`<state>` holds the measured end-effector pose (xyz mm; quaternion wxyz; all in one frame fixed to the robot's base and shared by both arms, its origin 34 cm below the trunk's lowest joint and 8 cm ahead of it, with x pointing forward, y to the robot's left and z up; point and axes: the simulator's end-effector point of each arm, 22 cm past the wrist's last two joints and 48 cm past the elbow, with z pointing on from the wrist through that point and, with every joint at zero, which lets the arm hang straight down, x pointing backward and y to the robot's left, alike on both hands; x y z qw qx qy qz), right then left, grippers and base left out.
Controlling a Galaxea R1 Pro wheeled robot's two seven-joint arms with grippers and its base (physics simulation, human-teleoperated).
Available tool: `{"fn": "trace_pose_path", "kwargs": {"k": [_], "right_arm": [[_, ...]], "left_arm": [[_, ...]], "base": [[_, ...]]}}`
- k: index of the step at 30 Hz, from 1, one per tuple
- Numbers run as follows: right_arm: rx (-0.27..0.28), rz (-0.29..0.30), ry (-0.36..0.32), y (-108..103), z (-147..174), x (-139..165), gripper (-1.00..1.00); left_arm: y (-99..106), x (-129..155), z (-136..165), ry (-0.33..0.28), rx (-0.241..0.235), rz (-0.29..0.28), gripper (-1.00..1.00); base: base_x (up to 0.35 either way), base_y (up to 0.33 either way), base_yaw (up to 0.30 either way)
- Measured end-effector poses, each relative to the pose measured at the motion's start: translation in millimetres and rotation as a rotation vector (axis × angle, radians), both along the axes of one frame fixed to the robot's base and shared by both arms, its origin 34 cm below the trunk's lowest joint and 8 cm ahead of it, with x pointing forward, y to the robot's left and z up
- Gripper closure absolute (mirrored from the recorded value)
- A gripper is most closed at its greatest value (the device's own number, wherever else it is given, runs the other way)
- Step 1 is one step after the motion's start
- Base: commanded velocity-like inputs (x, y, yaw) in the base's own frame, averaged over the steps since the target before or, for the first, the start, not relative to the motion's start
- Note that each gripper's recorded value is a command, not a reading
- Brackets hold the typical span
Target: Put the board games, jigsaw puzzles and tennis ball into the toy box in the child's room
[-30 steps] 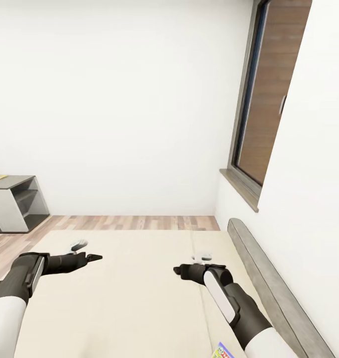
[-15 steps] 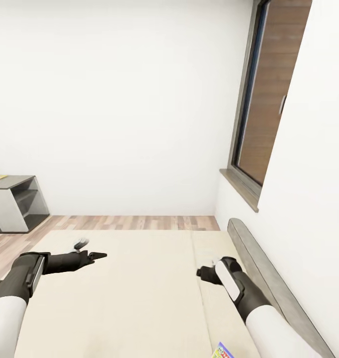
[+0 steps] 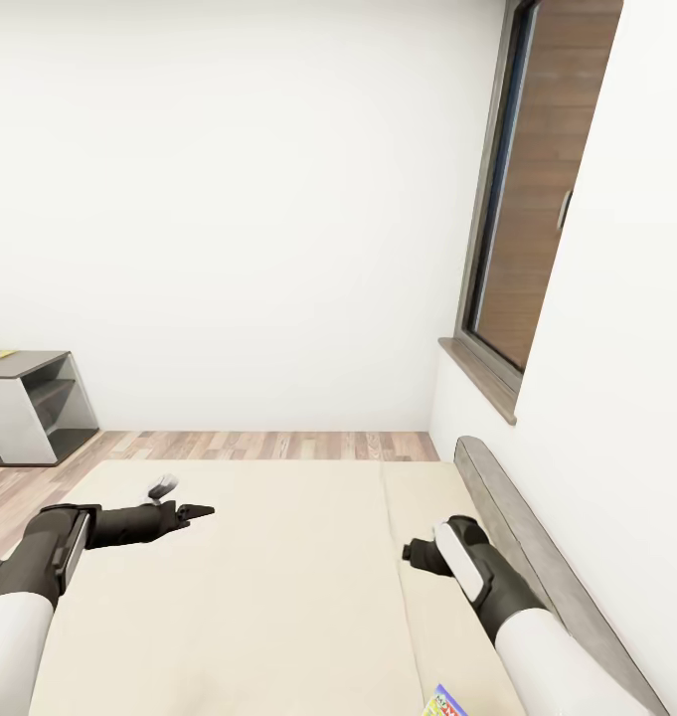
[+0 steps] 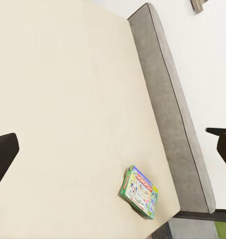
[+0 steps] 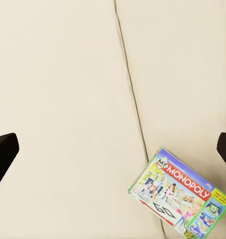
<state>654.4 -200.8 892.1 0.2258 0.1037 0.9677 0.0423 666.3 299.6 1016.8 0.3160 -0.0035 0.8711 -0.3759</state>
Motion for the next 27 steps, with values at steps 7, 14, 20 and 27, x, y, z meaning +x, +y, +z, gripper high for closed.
{"fn": "trace_pose_path", "kwargs": {"k": [7, 14, 20, 27], "right_arm": [[-0.029, -0.008, 0.093, -14, -20, -9, -1.0], [-0.067, -0.037, 0.181, -43, -41, -26, -1.0], [-0.074, -0.041, 0.191, -48, -44, -29, -1.0], [-0.079, -0.048, 0.181, -52, -44, -27, -1.0]], "left_arm": [[-1, 0, 0, 0.001, -0.001, -0.001, -1.0], [-1, 0, 0, 0.001, -0.002, -0.001, -1.0], [-1, 0, -1, 0.002, -0.001, -0.001, -1.0], [-1, 0, -1, 0.003, -0.001, -0.001, -1.0]], "base": [[0.0, 0.0, 0.0], [0.0, 0.0, 0.0], [0.0, 0.0, 0.0], [0.0, 0.0, 0.0]]}}
